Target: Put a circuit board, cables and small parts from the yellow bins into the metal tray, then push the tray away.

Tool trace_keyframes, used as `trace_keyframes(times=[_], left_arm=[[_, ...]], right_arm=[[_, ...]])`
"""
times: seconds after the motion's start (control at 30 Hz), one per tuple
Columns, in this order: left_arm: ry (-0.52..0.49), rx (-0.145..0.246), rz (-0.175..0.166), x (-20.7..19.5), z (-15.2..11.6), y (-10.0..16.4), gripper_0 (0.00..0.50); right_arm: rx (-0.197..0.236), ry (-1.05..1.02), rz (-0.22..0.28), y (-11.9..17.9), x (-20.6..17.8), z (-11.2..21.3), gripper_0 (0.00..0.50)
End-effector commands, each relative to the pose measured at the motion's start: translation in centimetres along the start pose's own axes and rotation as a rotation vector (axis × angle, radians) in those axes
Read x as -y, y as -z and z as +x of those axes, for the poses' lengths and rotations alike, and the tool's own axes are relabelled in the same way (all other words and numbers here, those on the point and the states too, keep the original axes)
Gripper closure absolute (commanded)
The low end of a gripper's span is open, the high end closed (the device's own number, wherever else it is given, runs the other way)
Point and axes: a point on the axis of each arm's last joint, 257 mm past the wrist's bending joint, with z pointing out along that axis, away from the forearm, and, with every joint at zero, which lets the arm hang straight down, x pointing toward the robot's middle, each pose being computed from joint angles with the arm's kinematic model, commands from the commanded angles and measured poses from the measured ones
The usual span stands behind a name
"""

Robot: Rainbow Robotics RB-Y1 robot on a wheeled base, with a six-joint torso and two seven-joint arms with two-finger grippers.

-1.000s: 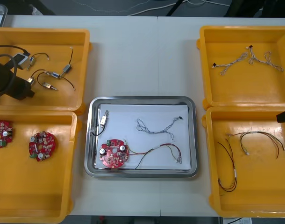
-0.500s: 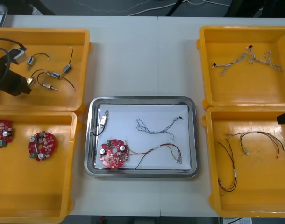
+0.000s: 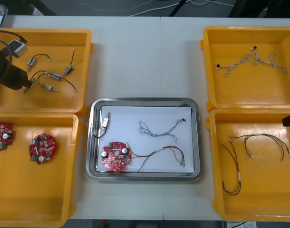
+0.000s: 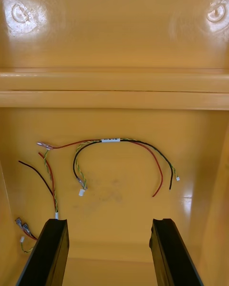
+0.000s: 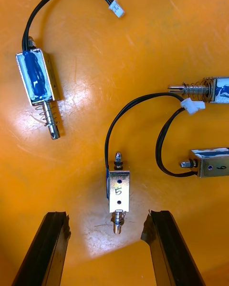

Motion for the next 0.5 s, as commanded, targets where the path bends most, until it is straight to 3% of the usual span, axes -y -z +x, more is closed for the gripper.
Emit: trace_keyframes(times=[0.03, 0.5], left_arm=[[-0.102, 0.043, -0.082, -2.44, -3.19, 2.87, 0.007], [-0.071, 0.026, -0.044, -1.79, -3.82, 2.03, 0.007]], right_arm=[[0.017, 0.021, 0.057, 1.33, 2.38, -0.33, 0.0], [0.017, 0.021, 0.057, 1.33, 2.38, -0.33, 0.0]])
